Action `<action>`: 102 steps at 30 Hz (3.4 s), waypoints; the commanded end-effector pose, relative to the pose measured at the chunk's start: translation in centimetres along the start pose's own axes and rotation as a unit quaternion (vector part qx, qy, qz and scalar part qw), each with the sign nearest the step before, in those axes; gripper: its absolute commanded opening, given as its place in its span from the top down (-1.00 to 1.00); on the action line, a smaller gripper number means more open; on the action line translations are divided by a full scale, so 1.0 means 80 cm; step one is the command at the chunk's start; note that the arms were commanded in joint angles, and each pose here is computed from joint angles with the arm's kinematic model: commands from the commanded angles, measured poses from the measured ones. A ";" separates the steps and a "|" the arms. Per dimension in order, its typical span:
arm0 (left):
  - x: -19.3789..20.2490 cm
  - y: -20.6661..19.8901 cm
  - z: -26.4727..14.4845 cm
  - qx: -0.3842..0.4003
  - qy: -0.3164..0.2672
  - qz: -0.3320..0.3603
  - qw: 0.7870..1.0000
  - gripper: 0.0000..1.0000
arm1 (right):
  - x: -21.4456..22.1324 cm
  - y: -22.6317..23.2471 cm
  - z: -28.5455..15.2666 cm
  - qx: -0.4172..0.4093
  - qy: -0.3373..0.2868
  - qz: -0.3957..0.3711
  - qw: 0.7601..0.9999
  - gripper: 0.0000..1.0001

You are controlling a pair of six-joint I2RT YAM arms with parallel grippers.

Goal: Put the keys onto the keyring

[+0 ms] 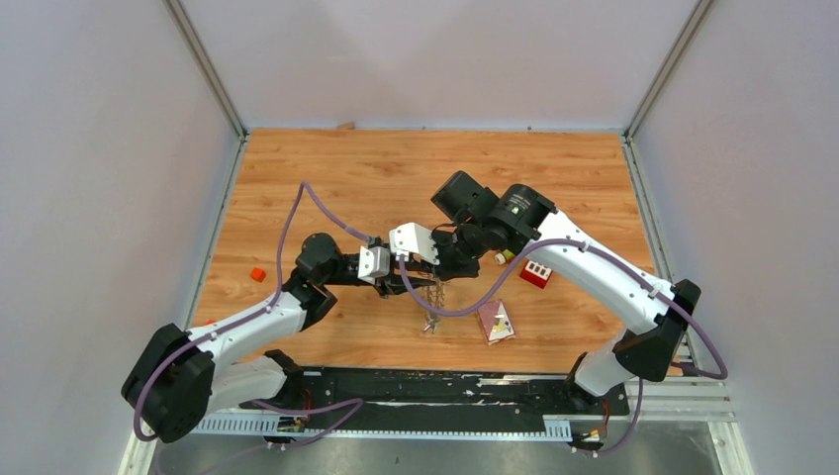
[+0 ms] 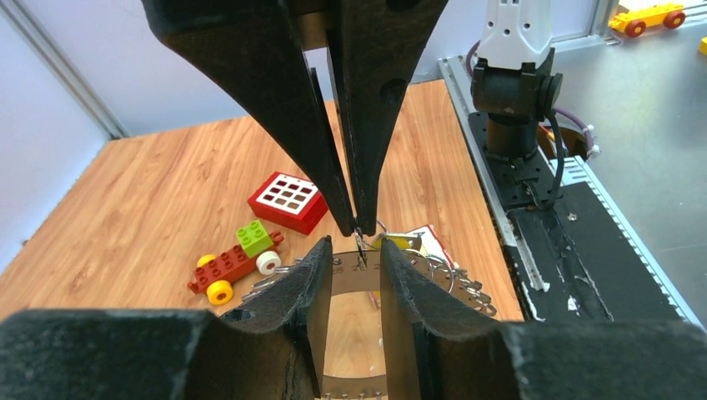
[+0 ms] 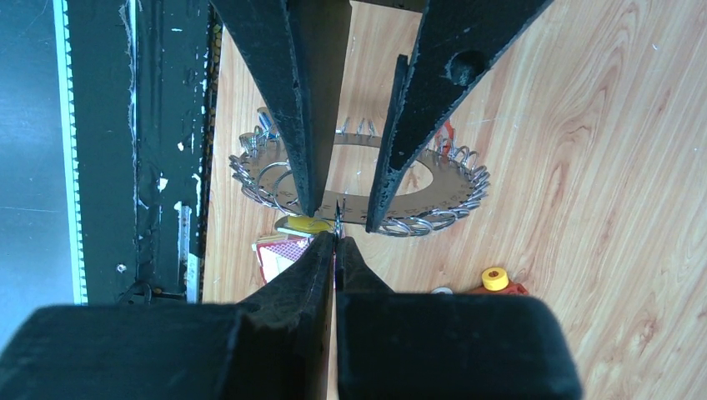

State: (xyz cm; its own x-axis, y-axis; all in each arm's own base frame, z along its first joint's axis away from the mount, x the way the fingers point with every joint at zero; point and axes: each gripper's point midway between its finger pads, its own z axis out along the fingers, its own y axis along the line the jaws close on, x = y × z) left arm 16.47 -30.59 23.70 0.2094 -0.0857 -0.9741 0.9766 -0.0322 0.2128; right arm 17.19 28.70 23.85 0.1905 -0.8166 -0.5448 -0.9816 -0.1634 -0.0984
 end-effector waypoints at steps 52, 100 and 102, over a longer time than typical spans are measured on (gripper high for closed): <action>-0.041 0.004 -0.006 -0.057 -0.087 -0.008 0.994 1.00 | -0.027 -0.006 -0.031 -0.039 -0.247 0.074 0.965 0.02; -0.062 -0.008 -0.014 -0.051 -0.124 0.034 0.990 1.00 | -0.009 0.000 0.009 -0.120 -0.260 0.122 0.950 0.97; -0.061 -0.009 -0.014 -0.051 -0.125 0.035 0.990 1.00 | -0.010 0.000 0.009 -0.123 -0.262 0.122 0.949 0.97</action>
State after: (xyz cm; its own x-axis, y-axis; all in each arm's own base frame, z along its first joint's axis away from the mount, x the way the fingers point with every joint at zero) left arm 15.75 -29.57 24.96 0.1656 -0.2374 -0.9572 0.9857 0.0697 0.1533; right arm 16.94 29.38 23.34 -0.1560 -0.4983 -0.8529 -0.9534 -0.1498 0.2619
